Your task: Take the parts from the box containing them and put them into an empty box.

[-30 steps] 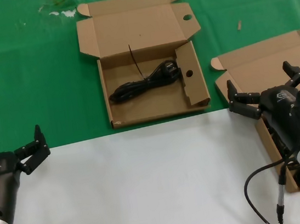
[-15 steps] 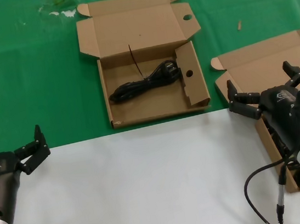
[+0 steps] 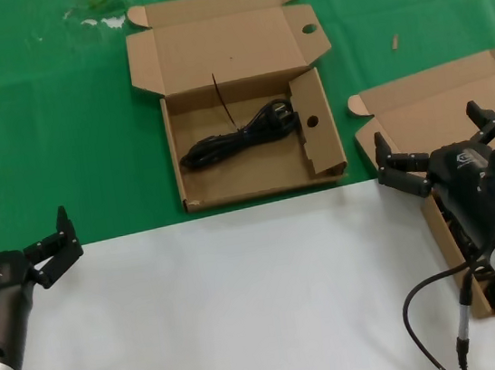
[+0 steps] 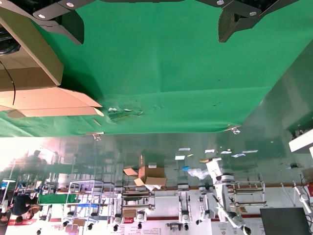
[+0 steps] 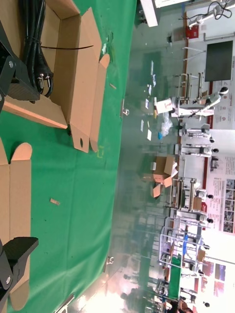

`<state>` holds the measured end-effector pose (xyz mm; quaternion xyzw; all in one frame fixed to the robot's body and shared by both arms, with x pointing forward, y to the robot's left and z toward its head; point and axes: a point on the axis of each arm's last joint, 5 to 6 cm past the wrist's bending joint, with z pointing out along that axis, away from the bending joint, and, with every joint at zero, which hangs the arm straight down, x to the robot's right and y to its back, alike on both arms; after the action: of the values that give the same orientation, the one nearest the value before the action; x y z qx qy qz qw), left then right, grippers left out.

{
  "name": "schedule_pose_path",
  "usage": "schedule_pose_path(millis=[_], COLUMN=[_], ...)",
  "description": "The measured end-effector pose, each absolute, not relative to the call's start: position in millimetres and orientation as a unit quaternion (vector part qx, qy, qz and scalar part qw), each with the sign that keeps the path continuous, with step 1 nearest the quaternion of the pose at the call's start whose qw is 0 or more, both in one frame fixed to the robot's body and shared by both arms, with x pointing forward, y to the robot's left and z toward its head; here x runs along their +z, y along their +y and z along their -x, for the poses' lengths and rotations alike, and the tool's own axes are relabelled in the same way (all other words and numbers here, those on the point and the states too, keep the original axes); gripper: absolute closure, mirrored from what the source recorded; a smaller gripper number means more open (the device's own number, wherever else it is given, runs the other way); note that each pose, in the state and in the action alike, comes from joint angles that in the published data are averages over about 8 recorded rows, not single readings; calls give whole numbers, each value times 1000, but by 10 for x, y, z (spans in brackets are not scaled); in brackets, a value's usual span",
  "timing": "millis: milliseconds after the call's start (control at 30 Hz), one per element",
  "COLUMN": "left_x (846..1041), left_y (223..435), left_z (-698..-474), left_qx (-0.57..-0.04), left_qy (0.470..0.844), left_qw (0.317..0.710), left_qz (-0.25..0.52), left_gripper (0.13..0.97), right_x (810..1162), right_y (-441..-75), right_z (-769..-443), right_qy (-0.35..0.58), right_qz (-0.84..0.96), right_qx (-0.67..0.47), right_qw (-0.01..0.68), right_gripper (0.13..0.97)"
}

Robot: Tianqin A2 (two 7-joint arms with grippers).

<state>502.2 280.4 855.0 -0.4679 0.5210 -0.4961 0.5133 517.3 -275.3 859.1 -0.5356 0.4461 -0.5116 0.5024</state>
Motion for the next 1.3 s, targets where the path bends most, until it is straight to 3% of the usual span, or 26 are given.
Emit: schedule_pose_path(millis=[1300], left_x=[8550], left_y=[2804], left_z=[-5022], left_qx=[-496], left_qy=[521], left_qw=[513], left_qz=[468], left_gripper=[132], right_x=[8591], right_y=[-2753], right_z=[-5173], right_qy=[446], right_qz=[536], right_qx=[-512], right_qw=[502], right_gripper=[130])
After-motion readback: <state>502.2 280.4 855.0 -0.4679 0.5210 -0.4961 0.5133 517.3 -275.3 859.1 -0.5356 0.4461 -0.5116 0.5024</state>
